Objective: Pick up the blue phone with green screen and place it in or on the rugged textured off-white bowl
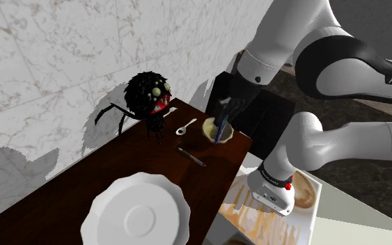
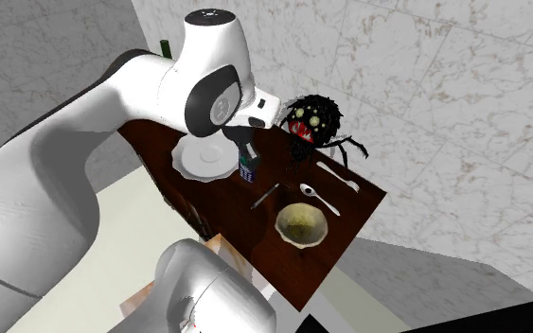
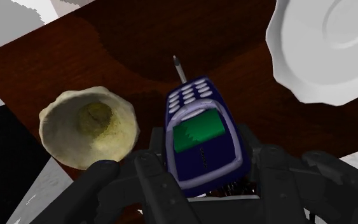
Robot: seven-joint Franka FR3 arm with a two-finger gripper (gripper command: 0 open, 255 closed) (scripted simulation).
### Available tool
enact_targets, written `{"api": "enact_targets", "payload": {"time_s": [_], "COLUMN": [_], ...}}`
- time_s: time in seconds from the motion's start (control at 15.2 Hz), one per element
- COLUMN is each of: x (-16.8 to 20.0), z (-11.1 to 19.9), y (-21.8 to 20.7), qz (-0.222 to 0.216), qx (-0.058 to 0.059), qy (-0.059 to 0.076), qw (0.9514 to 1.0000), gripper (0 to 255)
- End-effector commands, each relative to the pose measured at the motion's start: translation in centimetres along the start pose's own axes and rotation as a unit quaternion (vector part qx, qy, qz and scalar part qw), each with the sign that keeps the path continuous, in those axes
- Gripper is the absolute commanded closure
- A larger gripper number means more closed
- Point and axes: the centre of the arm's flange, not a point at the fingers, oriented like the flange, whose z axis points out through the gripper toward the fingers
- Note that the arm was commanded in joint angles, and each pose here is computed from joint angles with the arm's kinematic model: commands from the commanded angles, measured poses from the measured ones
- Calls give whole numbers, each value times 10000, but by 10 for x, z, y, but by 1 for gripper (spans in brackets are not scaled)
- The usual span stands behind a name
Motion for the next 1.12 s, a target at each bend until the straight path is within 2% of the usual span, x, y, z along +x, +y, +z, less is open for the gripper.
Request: {"api": "enact_targets", "payload": {"time_s": [0.0, 0.73, 1.06], "x": [9, 95, 92], "z": [-6, -30, -4], "y": [10, 121, 122], "qz": [1, 1, 1], "qx": [-2, -2, -2], "qy": [-1, -1, -1], "qw": [10000, 10000, 10000], "gripper": [255, 255, 255]}}
